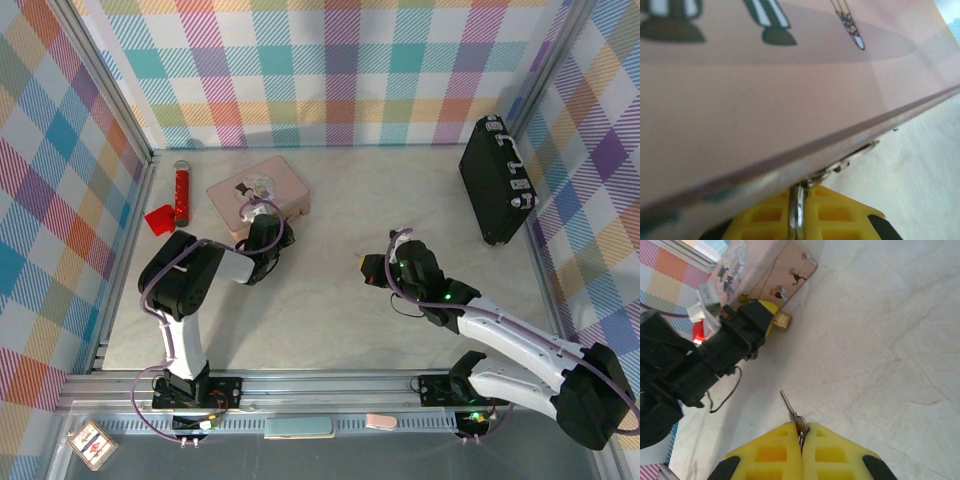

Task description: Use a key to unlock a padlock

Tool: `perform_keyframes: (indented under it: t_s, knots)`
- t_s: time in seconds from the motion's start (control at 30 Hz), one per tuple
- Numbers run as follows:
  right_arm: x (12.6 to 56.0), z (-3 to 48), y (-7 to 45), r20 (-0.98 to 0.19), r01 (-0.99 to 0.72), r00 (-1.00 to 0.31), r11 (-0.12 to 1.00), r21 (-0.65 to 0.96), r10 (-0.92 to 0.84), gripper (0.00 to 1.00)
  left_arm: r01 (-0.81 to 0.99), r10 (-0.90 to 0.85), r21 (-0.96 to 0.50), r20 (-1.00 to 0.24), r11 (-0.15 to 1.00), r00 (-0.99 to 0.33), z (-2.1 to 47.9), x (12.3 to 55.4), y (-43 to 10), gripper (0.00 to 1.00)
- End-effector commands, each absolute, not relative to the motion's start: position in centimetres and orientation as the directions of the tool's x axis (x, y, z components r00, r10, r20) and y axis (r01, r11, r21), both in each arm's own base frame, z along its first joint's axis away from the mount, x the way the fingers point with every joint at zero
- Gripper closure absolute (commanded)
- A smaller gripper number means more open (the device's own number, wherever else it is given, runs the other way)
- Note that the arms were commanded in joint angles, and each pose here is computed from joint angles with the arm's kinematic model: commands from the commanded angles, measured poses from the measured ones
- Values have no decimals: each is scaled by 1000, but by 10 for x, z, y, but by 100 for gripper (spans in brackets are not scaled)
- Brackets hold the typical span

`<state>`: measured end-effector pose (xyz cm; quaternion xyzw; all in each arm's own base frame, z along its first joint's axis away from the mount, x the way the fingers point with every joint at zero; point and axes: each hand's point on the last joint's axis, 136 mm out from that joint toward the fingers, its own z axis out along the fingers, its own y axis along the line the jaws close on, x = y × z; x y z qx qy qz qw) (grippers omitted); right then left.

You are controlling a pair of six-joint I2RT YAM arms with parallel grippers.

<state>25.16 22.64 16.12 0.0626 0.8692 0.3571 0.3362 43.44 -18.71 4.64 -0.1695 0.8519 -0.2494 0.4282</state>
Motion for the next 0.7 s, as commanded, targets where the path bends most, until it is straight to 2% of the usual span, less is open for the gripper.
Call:
perform_keyframes:
  t_s: [0.0,0.27,0.43,0.53,0.67]
  knots:
    - [251,165,228,-497,-98,-783,716,691,373,100,27,-346,-515,-614,857,-710,36,395,-203,96]
    - [250,167,228,-484,-86,-786,706,703,385,100,63,-240,-495,-525,867,-817,20,338,-200,97]
    - [249,165,230,-464,-73,-790,691,719,400,100,73,-191,-435,-534,898,-823,20,315,-183,95]
    - [249,163,230,-457,-67,-794,689,721,400,100,78,-171,-385,-571,920,-803,23,306,-168,91]
    - [250,163,233,-445,-62,-799,681,730,404,100,92,-181,-379,-624,921,-760,31,300,-158,79]
